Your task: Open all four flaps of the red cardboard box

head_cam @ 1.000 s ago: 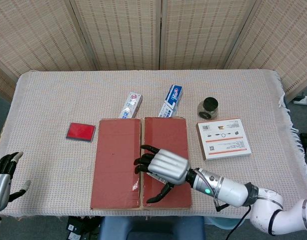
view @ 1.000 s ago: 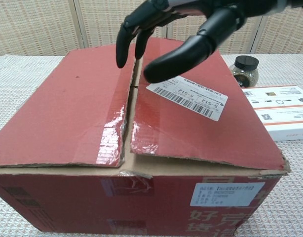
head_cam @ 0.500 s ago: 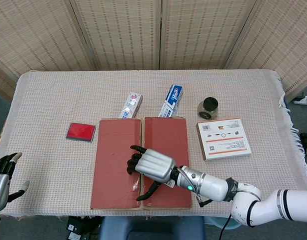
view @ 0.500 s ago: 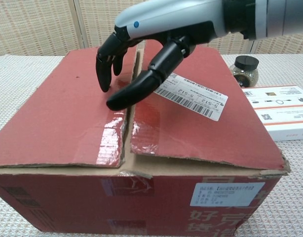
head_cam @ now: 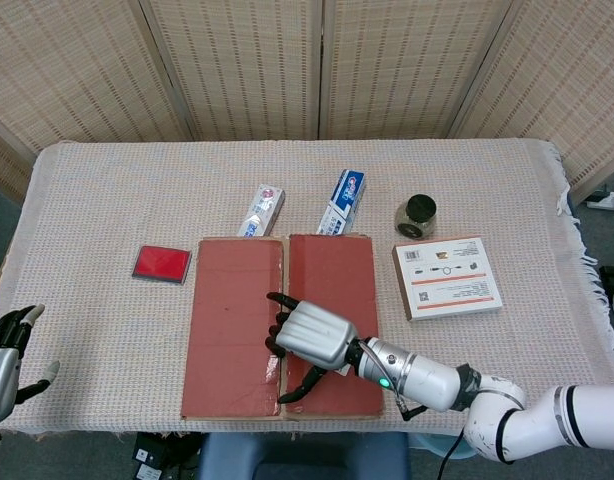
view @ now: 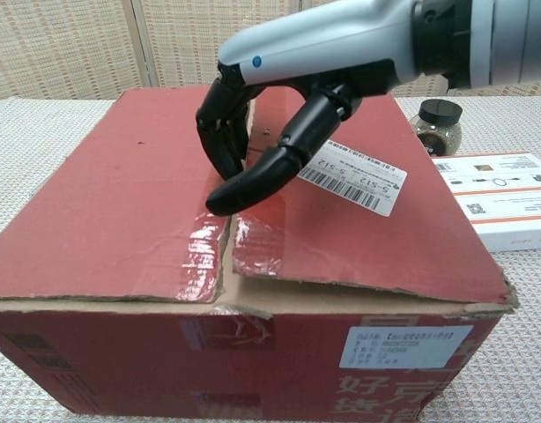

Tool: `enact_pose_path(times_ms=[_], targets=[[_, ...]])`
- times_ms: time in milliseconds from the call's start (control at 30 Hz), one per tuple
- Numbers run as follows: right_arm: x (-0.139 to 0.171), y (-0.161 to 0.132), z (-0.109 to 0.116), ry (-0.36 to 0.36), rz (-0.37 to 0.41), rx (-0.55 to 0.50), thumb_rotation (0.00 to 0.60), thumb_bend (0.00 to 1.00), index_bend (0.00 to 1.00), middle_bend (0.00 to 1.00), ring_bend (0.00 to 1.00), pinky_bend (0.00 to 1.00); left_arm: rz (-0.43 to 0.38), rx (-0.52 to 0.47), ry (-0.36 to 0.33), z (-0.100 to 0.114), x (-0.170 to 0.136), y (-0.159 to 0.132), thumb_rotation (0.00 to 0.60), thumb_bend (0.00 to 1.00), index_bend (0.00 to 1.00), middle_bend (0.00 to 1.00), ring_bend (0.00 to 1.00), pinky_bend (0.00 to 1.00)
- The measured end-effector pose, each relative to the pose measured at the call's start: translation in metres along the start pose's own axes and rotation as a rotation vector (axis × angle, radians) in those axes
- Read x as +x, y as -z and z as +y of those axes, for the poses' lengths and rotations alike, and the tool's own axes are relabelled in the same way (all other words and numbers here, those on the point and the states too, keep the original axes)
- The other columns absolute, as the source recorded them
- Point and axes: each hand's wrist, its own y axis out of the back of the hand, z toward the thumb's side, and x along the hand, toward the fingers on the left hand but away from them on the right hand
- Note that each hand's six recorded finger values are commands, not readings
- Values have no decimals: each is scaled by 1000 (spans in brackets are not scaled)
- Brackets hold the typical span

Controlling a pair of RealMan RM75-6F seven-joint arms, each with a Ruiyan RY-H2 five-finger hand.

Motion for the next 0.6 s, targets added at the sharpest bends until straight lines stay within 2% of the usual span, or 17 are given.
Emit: enact_pose_path(times_ms=[267,600], targets=[[7,0,7,39,2,-17,180,0,528,522,421,0,4,-1,-10,3,2,2,600,335,131,152,145,0],[37,5,32,150,-19,-22,178,0,531,534,438,0,-7,2,-20,8,6,-2,600,335,131,152,145,0]])
